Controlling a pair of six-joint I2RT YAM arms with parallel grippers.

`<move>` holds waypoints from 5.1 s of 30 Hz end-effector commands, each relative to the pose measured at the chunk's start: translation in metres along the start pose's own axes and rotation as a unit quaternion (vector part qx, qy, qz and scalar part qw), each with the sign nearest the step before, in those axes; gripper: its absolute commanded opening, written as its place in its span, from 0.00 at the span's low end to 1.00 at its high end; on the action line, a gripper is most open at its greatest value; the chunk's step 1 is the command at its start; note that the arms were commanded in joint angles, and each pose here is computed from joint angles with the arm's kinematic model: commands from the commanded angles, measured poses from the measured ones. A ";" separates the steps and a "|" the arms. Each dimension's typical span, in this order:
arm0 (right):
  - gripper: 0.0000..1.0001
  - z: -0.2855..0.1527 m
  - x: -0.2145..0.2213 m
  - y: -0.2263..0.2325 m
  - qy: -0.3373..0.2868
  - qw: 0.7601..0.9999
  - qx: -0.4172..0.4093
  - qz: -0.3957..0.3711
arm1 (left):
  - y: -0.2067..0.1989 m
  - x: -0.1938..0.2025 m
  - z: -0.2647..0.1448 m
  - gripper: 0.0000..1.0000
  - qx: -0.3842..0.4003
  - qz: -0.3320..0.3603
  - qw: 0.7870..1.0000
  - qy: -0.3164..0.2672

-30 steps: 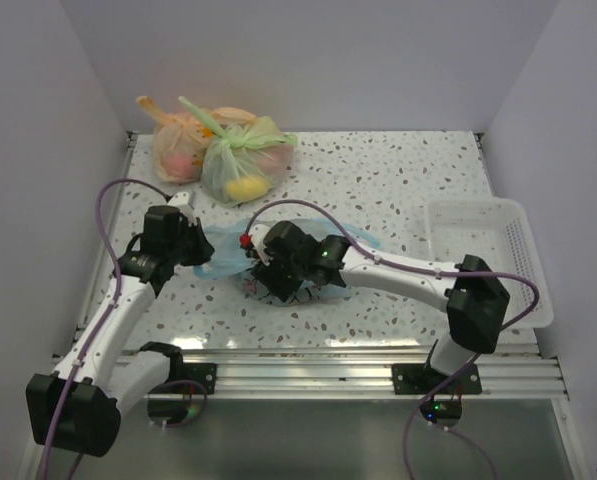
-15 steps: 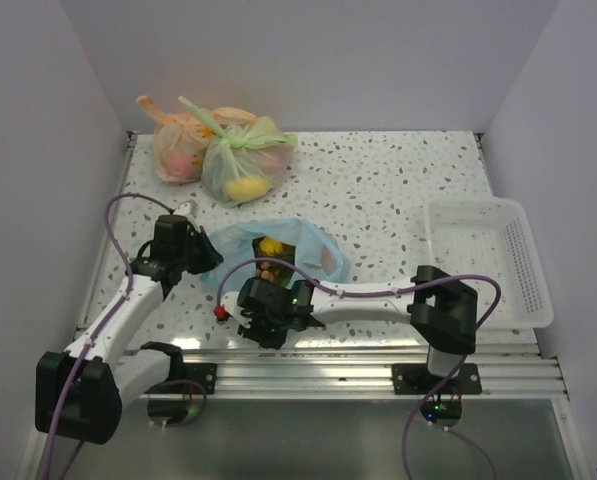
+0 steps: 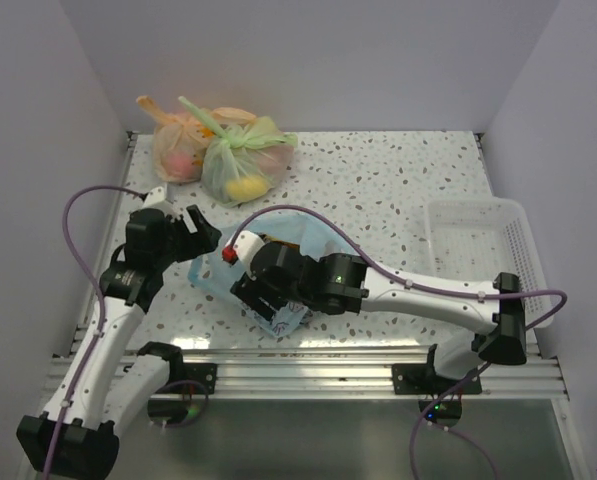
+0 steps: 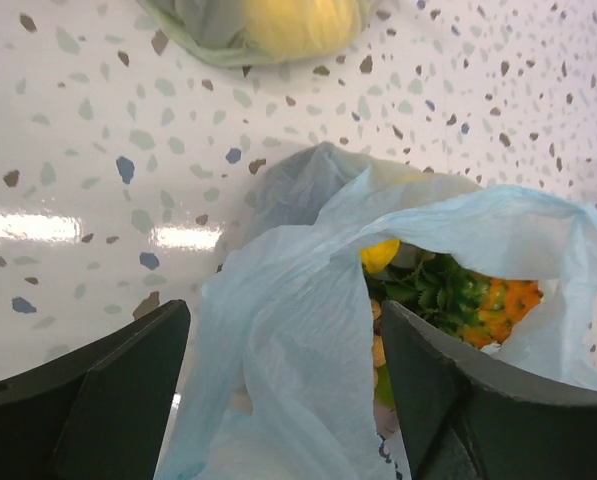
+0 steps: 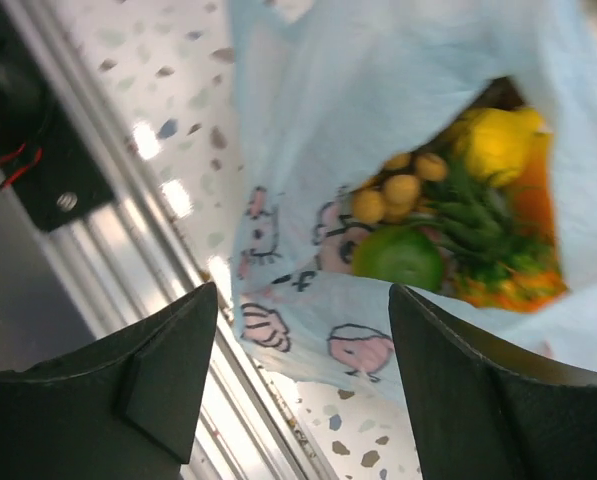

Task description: Untie the knot of the plastic bag and take out the fruit

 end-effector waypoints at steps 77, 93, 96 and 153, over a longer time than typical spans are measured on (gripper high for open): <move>0.82 -0.075 0.016 -0.156 0.018 0.984 0.116 0.131 | -0.056 0.096 0.025 0.05 0.003 0.156 0.982 0.104; 0.49 0.038 -0.007 -0.255 0.043 0.967 0.206 0.146 | -0.055 0.124 0.018 0.05 0.034 0.144 0.980 0.133; 0.36 0.046 -0.017 -0.274 0.019 0.961 0.194 0.195 | -0.050 0.139 0.016 0.05 0.036 0.142 0.978 0.146; 0.70 -0.040 0.076 -0.152 0.000 0.963 0.116 0.245 | -0.067 0.009 -0.036 0.89 0.026 0.133 0.989 -0.059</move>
Point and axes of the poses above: each gripper's point midway between its finger pads, its own z axis out along the fingers, its own y axis along the line the jaws close on, x = y × z, the point moved 1 cm from there along -z, back along the fingers, and after that the axes turned 15 degrees about z, right-handed, at the moved point
